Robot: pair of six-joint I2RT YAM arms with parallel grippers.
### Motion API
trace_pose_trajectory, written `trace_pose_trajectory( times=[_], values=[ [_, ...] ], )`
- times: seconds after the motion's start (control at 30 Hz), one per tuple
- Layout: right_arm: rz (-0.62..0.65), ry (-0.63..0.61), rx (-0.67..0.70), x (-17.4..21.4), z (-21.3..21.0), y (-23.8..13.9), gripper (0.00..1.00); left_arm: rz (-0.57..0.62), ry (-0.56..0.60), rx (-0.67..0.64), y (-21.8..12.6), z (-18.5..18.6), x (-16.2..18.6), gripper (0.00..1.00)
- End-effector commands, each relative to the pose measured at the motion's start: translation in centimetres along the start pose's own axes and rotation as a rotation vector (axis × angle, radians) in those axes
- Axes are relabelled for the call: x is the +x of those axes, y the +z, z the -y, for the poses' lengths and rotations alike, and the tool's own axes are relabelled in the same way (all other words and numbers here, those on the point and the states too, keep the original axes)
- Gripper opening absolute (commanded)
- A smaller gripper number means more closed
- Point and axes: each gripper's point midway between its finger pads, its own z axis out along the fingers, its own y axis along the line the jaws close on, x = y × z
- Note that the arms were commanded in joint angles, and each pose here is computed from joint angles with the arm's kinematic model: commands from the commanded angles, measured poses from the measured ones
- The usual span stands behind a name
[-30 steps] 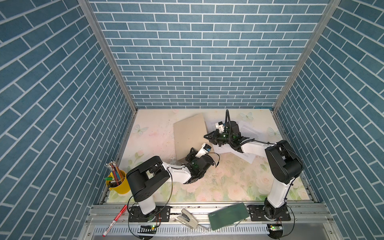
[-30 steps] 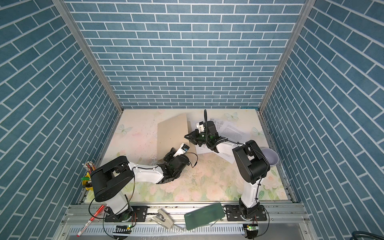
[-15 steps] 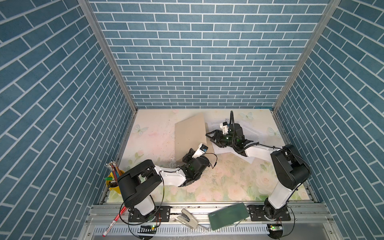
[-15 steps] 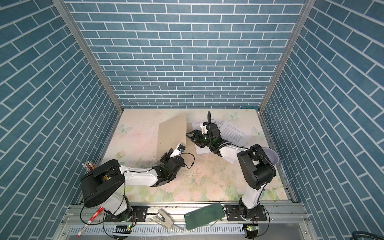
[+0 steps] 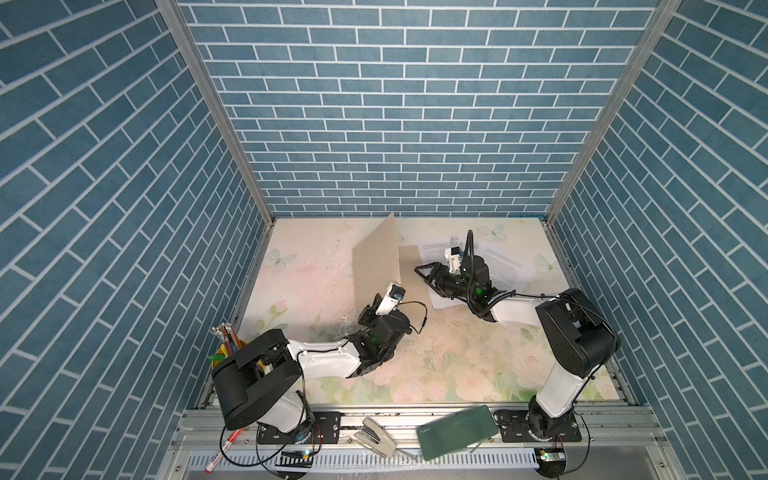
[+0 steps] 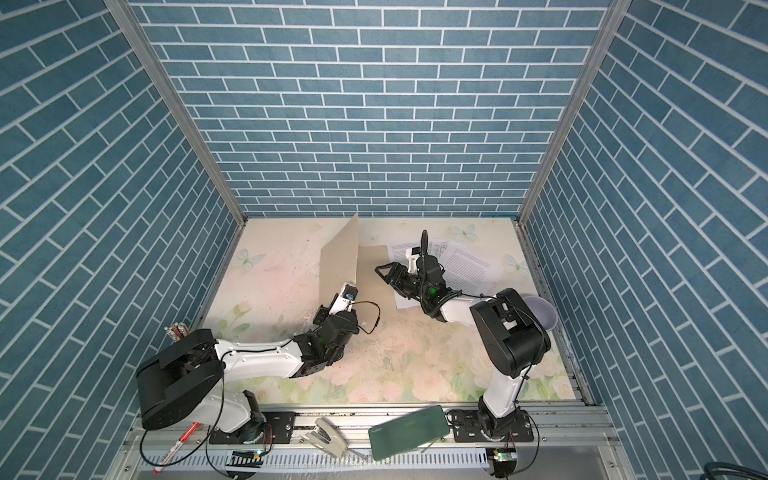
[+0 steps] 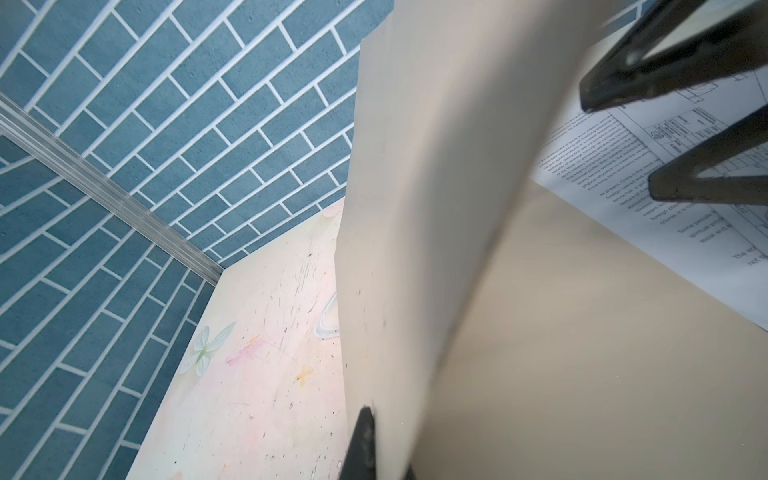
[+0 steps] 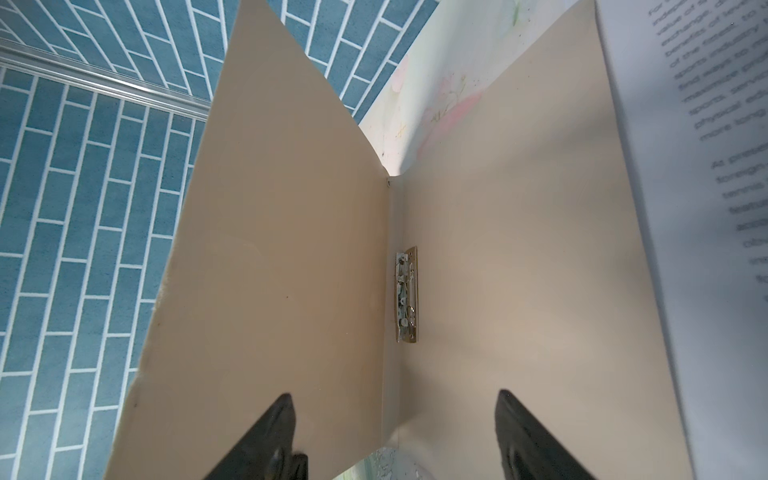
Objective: Put the files into the folder
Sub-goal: 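Swing the lifted cover over and lay it flat with the left gripper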
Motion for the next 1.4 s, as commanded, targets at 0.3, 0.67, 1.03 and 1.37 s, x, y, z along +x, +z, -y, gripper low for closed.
trace_pose_trajectory(
  times=[0.3, 0.67, 1.03, 1.37],
  values=[
    [-0.191, 0.108, 0.202, 4.7, 7.8, 2.1, 0.65, 0.077, -0.305, 0.013, -0.6, -2.7, -0.1, 0.07],
    [-0.254, 0.083, 0.421, 6.4, 11.9, 0.1, 0.62, 0.063, -0.457, -0.034, -0.5, -5.3, 1.6, 0.15],
    [-0.286, 0.065, 0.507, 6.8, 13.4, -0.6, 0.61, 0.009, -0.667, -0.174, -0.9, -11.4, 4.8, 0.44],
    [-0.292, 0.074, 0.527, 6.9, 13.6, -0.8, 0.60, -0.162, -0.769, -0.343, -1.6, -15.5, 8.2, 0.89]
  ],
)
